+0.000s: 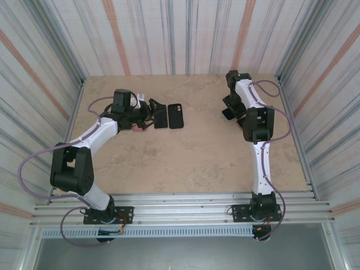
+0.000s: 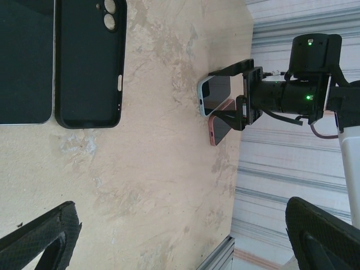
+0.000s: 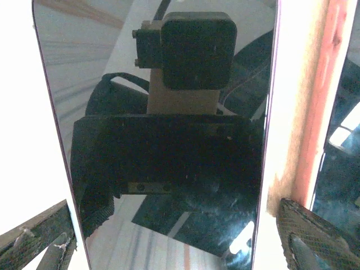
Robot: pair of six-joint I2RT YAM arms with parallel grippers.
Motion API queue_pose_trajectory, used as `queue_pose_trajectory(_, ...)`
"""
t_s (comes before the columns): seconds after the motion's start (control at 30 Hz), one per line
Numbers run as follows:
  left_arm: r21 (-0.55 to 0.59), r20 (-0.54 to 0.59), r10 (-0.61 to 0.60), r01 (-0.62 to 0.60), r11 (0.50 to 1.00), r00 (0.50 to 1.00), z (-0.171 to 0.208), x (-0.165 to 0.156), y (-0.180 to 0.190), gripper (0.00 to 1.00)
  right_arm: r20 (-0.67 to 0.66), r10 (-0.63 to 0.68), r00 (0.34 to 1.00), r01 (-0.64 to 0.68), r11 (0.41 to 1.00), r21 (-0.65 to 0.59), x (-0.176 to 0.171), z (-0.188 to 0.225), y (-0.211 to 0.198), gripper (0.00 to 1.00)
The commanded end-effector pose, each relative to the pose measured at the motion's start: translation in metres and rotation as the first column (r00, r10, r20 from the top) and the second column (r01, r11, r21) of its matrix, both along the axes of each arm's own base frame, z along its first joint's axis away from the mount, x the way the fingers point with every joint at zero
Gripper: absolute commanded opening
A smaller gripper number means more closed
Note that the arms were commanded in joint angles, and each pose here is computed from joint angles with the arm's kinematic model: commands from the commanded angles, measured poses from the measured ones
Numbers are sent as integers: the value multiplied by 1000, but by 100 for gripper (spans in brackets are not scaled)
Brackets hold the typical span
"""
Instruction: Take the phone out of the phone case
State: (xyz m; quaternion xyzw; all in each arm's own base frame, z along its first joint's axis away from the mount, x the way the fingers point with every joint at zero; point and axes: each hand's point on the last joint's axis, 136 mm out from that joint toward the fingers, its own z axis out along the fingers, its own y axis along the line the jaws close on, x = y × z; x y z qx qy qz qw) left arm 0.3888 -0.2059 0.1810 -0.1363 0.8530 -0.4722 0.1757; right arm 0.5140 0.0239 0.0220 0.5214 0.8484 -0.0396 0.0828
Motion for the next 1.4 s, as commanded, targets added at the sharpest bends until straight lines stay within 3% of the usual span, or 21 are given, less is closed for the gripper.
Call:
queue_pose_trajectory(0.0, -15, 13, -11, 11, 1000, 1000, 5, -2, 2, 98, -85, -22, 996, 19, 999, -45, -19, -12, -22, 92)
queue_pose_trajectory(0.4, -13, 13, -12, 12, 1000, 1000, 6, -1, 1, 98, -140, -5, 990, 4, 1000, -6, -25, -26, -11, 87)
queue_pose_trajectory(0.63, -10, 16, -5, 5, 1000, 1000, 6, -3, 3, 98, -118, 27, 993, -24, 999, 22, -19, -24, -11, 68)
queue_pose_trajectory(0.7, -10, 19, -6, 6, 1000, 1000, 8, -3, 3, 98, -96, 43, 994, -41, 999, 27, -15, -18, -10, 62)
queue_pose_trajectory(1.03, -16, 37, -4, 5, 1000, 999, 15, 3, 1, 97, 41, 198, 979, -198, 980, -1, 8, 30, 1, 50)
queue_pose_trajectory(1.37, -17, 55, -12, 12, 1000, 998, 19, 8, -1, 97, 130, 302, 944, -305, 952, 2, 15, 63, 32, 43)
